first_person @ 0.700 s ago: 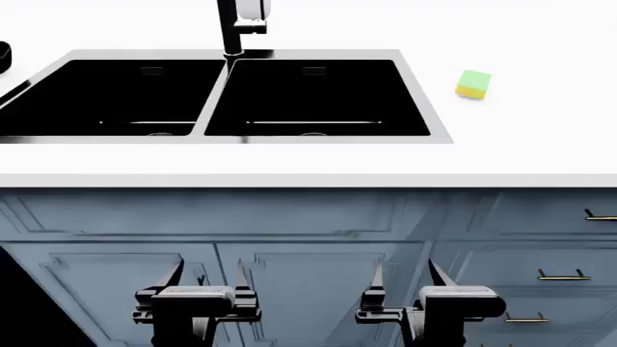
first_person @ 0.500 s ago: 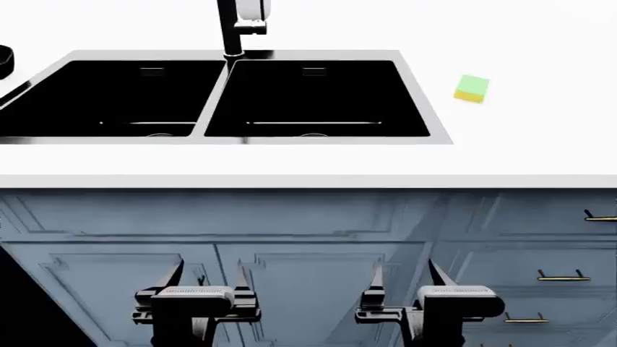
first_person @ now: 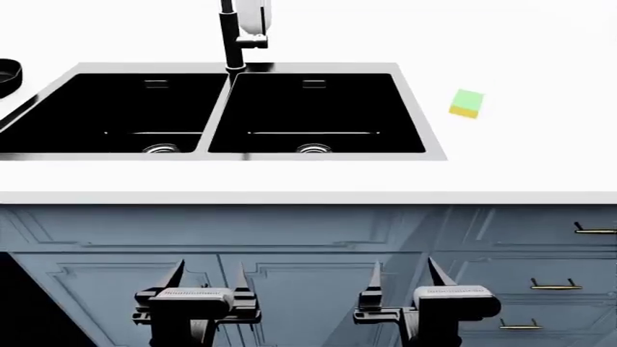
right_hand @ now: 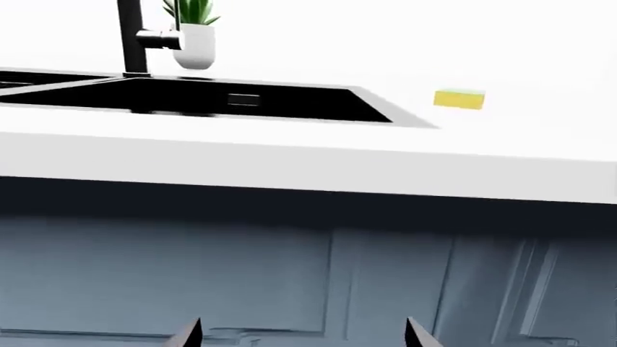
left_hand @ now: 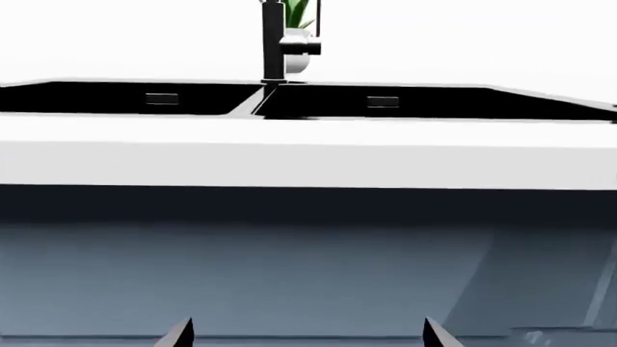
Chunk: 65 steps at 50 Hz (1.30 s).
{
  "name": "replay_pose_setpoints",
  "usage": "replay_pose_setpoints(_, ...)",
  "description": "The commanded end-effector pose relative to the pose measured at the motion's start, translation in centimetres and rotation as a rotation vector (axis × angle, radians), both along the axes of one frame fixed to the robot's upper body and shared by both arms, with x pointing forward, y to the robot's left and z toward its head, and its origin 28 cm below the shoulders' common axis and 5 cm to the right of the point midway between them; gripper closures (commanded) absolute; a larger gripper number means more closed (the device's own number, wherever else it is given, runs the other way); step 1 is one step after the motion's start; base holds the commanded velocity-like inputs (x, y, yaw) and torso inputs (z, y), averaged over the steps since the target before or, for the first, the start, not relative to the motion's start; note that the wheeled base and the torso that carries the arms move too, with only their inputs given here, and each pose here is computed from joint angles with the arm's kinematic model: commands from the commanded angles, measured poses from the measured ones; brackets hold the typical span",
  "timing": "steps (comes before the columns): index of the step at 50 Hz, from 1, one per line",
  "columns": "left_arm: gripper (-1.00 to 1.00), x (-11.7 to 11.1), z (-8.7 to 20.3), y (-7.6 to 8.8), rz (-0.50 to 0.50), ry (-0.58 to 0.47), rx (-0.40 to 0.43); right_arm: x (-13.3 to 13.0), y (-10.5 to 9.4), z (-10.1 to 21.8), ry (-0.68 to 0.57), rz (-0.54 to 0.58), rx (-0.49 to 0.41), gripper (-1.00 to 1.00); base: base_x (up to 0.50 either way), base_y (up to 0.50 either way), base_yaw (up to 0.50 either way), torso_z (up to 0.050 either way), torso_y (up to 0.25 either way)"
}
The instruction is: Pick the pan and sponge and place them into the sink. Then turn on the water.
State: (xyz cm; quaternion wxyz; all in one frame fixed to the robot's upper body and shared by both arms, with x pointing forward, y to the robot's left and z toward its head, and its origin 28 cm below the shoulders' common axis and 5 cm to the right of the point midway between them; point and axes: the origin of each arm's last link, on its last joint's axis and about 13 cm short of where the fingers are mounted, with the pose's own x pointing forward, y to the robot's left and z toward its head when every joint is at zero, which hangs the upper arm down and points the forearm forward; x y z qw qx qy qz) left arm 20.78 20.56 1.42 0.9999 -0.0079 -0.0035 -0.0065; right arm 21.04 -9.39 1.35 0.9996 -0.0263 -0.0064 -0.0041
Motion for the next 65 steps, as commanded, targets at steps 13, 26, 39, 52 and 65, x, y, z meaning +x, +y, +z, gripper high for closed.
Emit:
replay_pose_setpoints(13,-1.0,-0.4,0.3,0.0,-0.013,-0.014,-0.01,-0.3,-0.1,0.4,-0.018,0.009,0.014,-1.0,0.0,0.0,0.0,0.046,0.0)
replay_pose_setpoints(26,-1.0,-1.5,9.6,-0.3,-0.003,-0.009,-0.018,-1.4,-0.9,8.0,-0.069,0.024,0.004,-1.0,0.0,0.0,0.0,0.0,0.0)
replay_pose_setpoints(39,-1.0,-4.0,18.4,1.7,0.122,0.007,0.003,-4.0,-1.2,15.8,-0.111,0.069,-0.008,-1.0,0.0,0.0,0.0,0.0,0.0)
replay_pose_setpoints(52,-1.0,-5.5,20.2,1.4,0.046,-0.002,0.019,-4.7,-1.3,17.5,-0.132,0.055,-0.021,-1.0,0.0,0.0,0.0,0.0,0.0)
replay_pose_setpoints(65,-1.0,-6.2,20.2,1.6,0.054,-0.025,0.011,-5.0,-1.2,19.0,-0.183,0.011,-0.056,-1.0,0.02,0.0,0.0,0.0,0.0)
